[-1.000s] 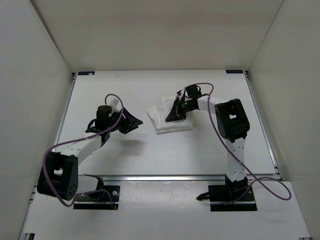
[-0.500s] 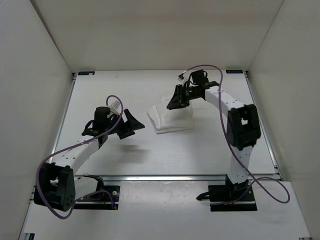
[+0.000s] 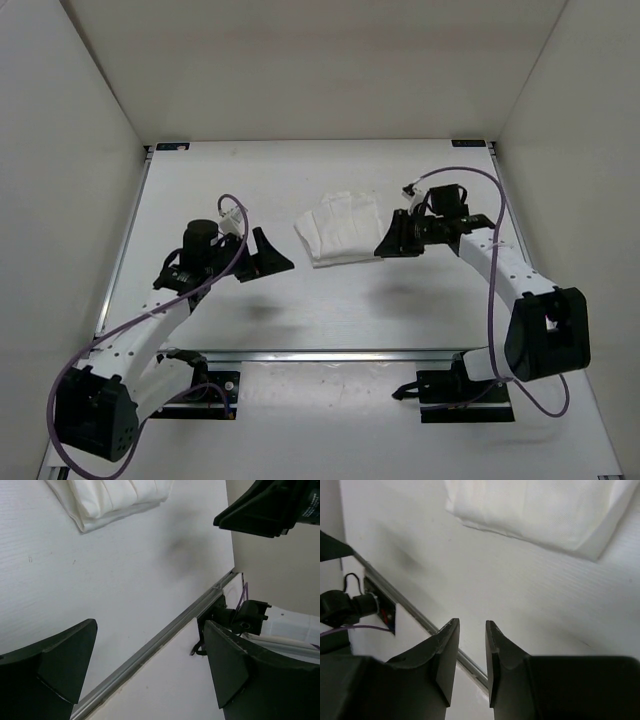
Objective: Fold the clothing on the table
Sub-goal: Fold the skirt
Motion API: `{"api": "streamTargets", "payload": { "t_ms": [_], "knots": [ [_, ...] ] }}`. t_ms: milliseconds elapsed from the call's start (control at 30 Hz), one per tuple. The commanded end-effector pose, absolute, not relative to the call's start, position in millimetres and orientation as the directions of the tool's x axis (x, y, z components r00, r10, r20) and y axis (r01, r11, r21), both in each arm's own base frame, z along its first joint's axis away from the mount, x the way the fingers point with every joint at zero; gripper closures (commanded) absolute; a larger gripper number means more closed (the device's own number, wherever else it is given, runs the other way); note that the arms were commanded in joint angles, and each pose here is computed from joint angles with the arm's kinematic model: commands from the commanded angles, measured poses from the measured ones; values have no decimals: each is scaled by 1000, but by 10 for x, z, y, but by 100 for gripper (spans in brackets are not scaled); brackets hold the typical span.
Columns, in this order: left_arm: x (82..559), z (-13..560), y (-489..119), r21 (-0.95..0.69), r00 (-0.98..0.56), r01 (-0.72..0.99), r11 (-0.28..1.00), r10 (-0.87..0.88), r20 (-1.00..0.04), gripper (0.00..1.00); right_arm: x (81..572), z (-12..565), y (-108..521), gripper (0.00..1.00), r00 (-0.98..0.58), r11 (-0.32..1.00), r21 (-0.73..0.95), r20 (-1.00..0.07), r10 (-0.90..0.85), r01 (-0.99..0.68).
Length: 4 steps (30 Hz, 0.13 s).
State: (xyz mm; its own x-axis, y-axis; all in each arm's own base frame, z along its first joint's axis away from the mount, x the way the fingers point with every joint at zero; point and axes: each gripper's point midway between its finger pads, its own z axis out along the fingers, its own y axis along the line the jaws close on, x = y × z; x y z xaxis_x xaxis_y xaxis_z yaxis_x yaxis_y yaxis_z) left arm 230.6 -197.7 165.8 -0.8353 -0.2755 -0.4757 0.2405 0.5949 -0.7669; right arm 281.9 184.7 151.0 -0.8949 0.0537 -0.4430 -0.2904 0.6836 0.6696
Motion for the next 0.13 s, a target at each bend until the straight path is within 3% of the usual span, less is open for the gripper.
{"api": "streamTargets", "payload": {
  "t_ms": [0, 100],
  "knots": [
    [2297, 1663, -1928, -721, -808, 294, 627, -240, -538, 1, 2892, 1560, 1822, 75, -831, 731, 578, -556, 27, -363],
    [2298, 1474, -1824, -663, -828, 260, 702, -190, -527, 1, 2915, 1564, 1899, 69, -806, 734, 552, -592, 10, -397]
  ]
}}
